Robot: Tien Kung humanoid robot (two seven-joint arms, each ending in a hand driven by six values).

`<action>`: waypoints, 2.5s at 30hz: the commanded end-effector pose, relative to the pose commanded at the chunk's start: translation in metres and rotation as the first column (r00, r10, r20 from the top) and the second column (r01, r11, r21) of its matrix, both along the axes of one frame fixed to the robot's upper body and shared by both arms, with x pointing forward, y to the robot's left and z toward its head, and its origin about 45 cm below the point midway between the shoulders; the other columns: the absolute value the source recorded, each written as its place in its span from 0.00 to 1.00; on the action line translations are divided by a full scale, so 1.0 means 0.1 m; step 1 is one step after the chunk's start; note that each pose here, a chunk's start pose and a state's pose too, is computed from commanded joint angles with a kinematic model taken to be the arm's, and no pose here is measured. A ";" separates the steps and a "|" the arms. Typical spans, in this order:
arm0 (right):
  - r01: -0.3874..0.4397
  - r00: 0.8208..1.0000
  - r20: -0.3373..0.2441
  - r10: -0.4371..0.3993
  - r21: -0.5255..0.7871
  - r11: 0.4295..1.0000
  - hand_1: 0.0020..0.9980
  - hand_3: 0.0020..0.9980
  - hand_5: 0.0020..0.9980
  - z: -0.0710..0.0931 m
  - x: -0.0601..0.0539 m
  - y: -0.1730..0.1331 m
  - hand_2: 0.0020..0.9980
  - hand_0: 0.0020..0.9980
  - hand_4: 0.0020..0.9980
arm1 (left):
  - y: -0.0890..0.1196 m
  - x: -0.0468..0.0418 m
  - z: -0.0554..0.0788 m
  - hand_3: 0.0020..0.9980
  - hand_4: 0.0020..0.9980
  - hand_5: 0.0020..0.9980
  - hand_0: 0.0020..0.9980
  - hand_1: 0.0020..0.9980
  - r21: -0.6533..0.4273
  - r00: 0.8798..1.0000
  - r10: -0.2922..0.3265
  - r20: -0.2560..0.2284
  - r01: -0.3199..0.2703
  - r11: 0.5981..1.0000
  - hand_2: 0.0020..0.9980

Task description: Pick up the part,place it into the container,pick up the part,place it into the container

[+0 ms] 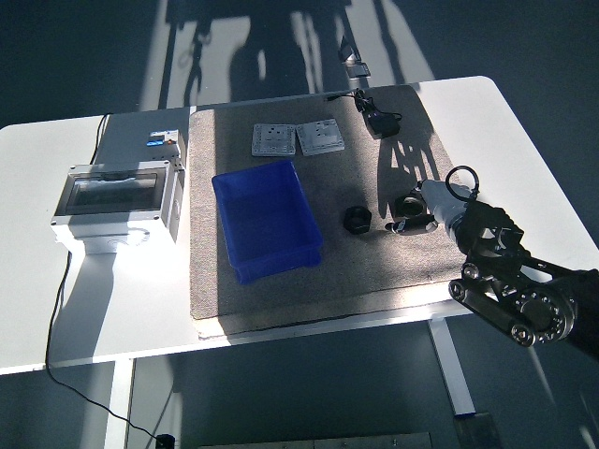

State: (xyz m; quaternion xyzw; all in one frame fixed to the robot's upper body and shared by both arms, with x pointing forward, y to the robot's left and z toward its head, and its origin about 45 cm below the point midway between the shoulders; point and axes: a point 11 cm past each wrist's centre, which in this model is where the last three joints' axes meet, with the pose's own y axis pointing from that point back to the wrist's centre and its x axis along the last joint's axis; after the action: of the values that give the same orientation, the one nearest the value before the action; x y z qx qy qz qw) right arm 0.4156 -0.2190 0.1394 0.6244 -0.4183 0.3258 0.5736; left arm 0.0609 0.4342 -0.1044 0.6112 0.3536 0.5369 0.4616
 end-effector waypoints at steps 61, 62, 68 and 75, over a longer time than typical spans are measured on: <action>-0.552 0.809 0.344 0.476 0.168 0.817 0.87 0.84 0.17 0.29 -0.44 1.61 0.82 0.93 0.48 | -0.19 -0.314 -0.09 0.74 0.88 1.00 0.72 0.72 -0.074 0.987 0.132 -0.088 -0.139 0.988 0.75; -0.556 0.808 0.330 0.488 0.154 0.817 0.87 0.84 0.17 0.29 -0.45 1.62 0.82 0.93 0.48 | -0.18 -0.306 -0.09 0.74 0.88 1.00 0.72 0.72 -0.071 0.988 0.130 -0.088 -0.136 0.988 0.75; -0.569 0.801 0.316 0.508 0.139 0.811 1.00 0.96 0.50 0.32 -0.47 1.65 0.96 1.00 0.75 | -0.16 -0.286 -0.08 0.73 0.84 1.00 0.71 0.72 -0.053 0.989 0.128 -0.078 -0.132 0.990 0.75; -0.567 0.797 0.319 0.513 0.103 0.817 1.00 0.98 0.48 0.40 -0.46 1.65 0.97 1.00 0.81 | -0.14 -0.294 -0.08 0.71 0.81 1.00 0.71 0.72 -0.007 0.989 0.128 -0.076 -0.129 0.992 0.74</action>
State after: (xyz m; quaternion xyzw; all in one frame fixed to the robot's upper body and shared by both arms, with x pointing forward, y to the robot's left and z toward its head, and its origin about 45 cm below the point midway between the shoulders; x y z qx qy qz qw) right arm 0.3695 -0.0544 0.1796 0.7187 -0.3273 0.5180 0.3287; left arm 0.0314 0.4198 -0.1121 0.6041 0.4128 0.5400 0.4160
